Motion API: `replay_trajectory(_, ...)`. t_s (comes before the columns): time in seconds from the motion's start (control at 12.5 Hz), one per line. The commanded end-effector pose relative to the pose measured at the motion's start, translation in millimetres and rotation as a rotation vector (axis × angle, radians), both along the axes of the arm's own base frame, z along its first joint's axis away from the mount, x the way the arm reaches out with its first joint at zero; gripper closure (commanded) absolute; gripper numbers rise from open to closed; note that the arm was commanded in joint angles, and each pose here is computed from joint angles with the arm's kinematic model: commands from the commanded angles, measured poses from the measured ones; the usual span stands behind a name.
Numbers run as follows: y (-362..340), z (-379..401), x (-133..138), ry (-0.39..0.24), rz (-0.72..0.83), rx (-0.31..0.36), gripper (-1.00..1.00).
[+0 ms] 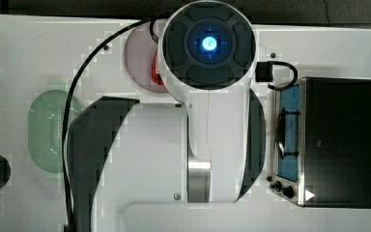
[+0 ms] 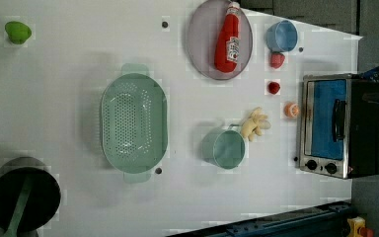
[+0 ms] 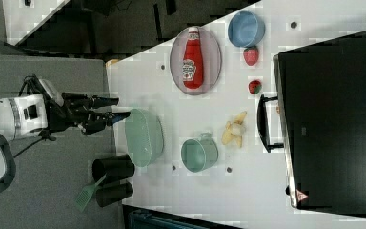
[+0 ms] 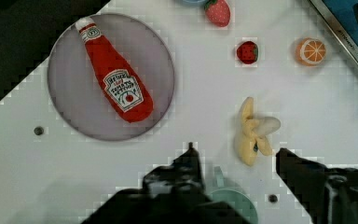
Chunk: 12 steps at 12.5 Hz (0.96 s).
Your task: Pick banana from table and place on oven.
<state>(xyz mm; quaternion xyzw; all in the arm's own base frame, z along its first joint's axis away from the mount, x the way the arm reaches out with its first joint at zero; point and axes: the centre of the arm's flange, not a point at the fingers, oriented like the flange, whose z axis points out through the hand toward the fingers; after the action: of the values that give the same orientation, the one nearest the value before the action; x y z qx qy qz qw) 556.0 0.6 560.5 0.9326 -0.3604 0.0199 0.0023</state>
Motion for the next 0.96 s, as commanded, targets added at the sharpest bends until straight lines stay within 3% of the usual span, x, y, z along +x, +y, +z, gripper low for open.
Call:
replay_trajectory(0.08, -21.8, 53.9, -155.2, 0.009, -0.139, -0.002, -0.58)
replay_trajectory(0.24, -21.8, 50.9, -155.5, 0.015, -0.139, -0.002, -0.99)
replay_trajectory(0.56, -21.3, 30.2, -149.7, 0.043, -0.137, -0.003, -1.00)
replay_trajectory(0.96, -19.3, -52.1, -116.0, 0.035, -0.127, -0.005, -1.00)
